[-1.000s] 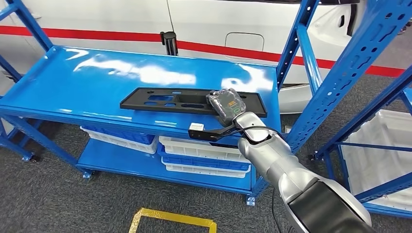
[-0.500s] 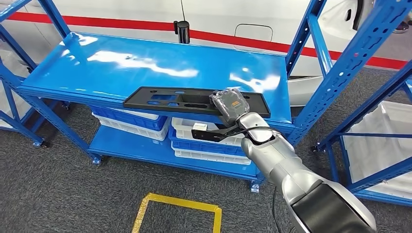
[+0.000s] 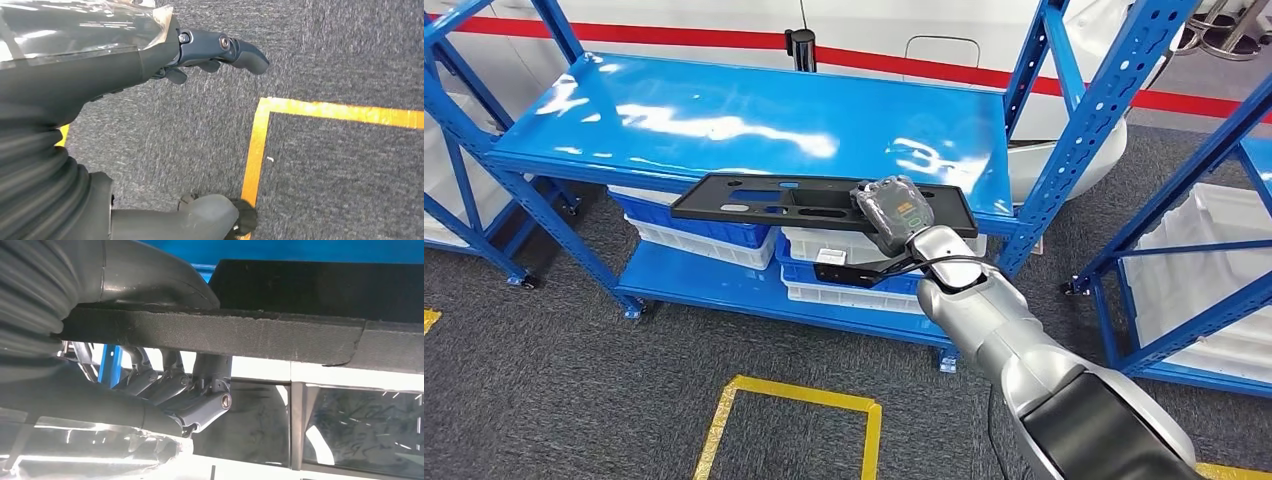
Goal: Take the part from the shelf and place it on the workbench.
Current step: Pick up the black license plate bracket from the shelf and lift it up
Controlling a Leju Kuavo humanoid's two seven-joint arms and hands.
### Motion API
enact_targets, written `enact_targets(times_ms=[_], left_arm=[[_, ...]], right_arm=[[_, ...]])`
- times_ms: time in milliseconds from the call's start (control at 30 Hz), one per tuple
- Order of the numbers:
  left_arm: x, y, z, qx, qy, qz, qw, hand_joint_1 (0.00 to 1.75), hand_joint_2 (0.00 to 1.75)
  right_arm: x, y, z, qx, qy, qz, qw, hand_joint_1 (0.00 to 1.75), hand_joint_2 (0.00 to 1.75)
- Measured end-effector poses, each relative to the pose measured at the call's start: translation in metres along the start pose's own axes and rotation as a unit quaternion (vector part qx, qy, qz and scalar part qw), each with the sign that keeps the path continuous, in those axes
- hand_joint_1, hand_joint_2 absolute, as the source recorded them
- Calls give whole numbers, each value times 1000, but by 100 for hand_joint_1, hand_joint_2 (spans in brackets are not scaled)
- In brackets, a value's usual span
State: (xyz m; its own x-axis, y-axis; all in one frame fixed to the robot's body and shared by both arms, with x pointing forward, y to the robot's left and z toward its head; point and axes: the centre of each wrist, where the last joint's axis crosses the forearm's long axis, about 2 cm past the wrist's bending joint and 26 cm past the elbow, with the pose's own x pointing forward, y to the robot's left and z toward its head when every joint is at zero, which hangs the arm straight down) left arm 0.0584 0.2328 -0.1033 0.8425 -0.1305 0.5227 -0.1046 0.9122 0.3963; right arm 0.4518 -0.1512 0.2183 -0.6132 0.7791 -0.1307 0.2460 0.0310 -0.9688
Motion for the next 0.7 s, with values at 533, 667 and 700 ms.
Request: enact_targets(times_ms=[533, 667, 700], left_arm=[[1, -4, 2, -7, -2, 2, 1000, 0, 175], [0, -4, 3, -8, -1, 2, 1000, 0, 175], [-1, -3, 2, -7, -1, 2, 1000, 0, 175]], right_arm=[[-2, 1, 1, -2, 6, 0, 1000, 150, 175], [-1, 0, 0, -4, 5, 0, 1000, 150, 175], [-1, 0, 0, -4, 5, 0, 1000, 150, 175]])
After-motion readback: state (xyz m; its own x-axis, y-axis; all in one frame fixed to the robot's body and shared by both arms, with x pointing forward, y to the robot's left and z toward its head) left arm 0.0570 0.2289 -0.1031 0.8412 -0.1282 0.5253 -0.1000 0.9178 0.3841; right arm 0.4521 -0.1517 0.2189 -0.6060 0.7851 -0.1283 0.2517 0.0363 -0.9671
